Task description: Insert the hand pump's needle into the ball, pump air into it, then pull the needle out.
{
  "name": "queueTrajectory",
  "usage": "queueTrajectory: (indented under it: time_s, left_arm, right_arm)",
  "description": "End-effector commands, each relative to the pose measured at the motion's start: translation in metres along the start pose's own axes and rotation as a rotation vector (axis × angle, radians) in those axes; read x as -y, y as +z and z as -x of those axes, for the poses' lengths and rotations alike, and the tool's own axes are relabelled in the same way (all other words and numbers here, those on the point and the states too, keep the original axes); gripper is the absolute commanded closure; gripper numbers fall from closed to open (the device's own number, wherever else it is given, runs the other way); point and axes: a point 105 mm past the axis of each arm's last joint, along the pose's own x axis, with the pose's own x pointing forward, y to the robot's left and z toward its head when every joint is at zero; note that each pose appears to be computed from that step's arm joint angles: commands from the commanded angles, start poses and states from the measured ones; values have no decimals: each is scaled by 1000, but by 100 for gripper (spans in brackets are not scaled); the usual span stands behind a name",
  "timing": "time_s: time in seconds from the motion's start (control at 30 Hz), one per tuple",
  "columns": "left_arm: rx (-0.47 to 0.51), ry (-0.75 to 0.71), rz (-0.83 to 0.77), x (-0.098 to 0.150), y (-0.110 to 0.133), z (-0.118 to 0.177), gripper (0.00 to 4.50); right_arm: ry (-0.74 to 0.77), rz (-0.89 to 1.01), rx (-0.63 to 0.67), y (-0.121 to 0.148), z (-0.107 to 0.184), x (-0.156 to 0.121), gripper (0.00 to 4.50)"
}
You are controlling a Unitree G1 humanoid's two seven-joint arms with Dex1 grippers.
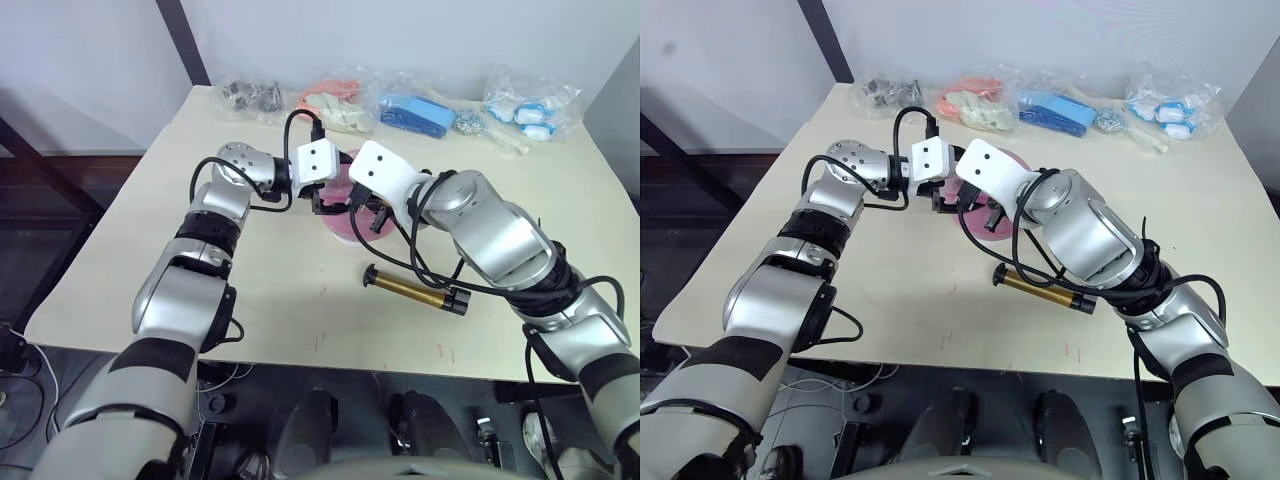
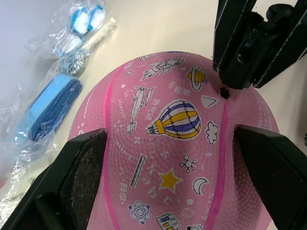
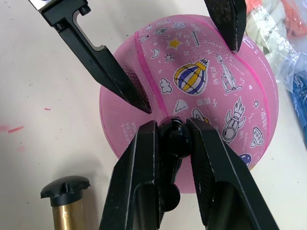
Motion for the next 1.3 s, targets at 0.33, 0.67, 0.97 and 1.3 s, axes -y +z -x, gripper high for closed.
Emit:
queueTrajectory:
  time_s: [0.33, 0.67, 0.97, 1.3]
  left_arm:
    - [-336, -32, 220, 39, -83, 8, 0]
    - [-263, -15, 245, 36, -73, 4, 0]
    - [-78, 16, 285, 27, -51, 10, 0]
    - [56, 30, 260, 25, -32, 16, 0]
  right_arm:
    - [75, 108, 265, 57, 39, -18, 416]
    - [31, 91, 205, 35, 47, -4, 416]
    - [-81, -63, 152, -8, 78, 24, 416]
    - [-172, -229, 60, -67, 77, 32, 416]
